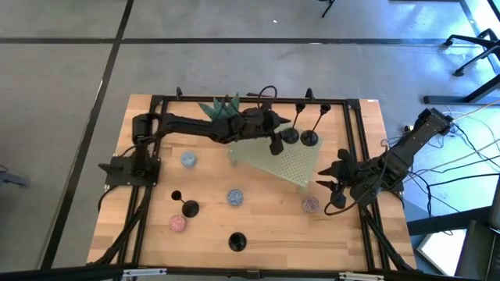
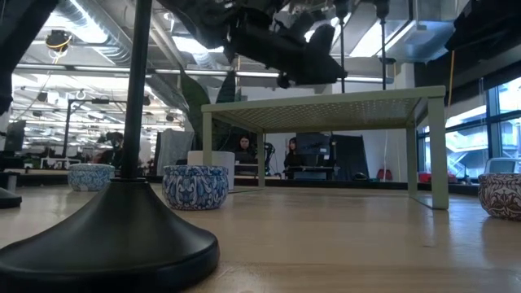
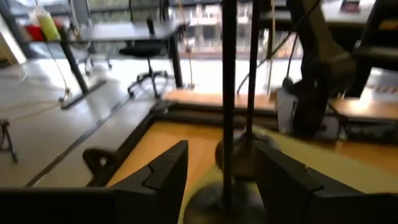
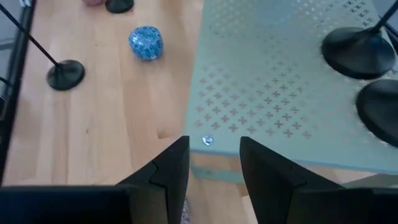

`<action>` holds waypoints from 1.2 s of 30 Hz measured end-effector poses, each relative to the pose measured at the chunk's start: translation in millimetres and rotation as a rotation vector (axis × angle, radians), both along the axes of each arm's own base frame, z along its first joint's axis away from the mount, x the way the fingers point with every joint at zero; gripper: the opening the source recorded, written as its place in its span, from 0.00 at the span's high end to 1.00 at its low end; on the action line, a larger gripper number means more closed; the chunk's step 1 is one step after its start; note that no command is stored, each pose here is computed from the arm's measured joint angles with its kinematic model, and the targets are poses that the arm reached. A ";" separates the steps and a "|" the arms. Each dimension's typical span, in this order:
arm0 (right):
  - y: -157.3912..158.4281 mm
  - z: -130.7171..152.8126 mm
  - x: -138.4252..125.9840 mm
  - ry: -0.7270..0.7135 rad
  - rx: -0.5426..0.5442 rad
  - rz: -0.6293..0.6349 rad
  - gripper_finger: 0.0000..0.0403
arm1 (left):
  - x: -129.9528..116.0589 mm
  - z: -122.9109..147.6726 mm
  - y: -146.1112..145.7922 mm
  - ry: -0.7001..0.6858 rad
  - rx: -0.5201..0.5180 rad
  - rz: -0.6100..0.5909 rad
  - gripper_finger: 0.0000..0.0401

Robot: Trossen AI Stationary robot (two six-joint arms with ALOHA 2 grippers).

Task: Stock candles and holders on shelf
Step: Align the black candle holder with the other black candle holders on the shelf

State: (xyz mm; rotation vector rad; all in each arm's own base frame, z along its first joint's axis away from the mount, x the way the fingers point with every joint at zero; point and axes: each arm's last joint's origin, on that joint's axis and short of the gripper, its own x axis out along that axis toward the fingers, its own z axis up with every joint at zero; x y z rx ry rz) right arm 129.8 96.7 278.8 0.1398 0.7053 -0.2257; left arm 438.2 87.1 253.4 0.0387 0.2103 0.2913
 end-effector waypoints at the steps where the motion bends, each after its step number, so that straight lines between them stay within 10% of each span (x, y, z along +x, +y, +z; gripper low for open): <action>1: 0.4 0.4 0.4 -0.005 0.005 0.000 0.64 | -3.0 3.5 -2.3 0.022 -0.003 0.001 0.57; 10: -0.9 3.6 3.1 -0.096 -0.052 -0.071 0.64 | -48.7 55.9 -38.7 0.209 0.056 -0.084 0.57; 22: -8.5 18.2 19.9 -0.367 -0.076 -0.327 0.64 | -171.1 145.0 -103.6 0.249 0.016 -0.269 0.57; 36: 41.8 27.5 84.8 -0.509 -0.152 0.315 0.64 | -215.6 82.2 -167.6 0.306 0.012 -0.556 0.57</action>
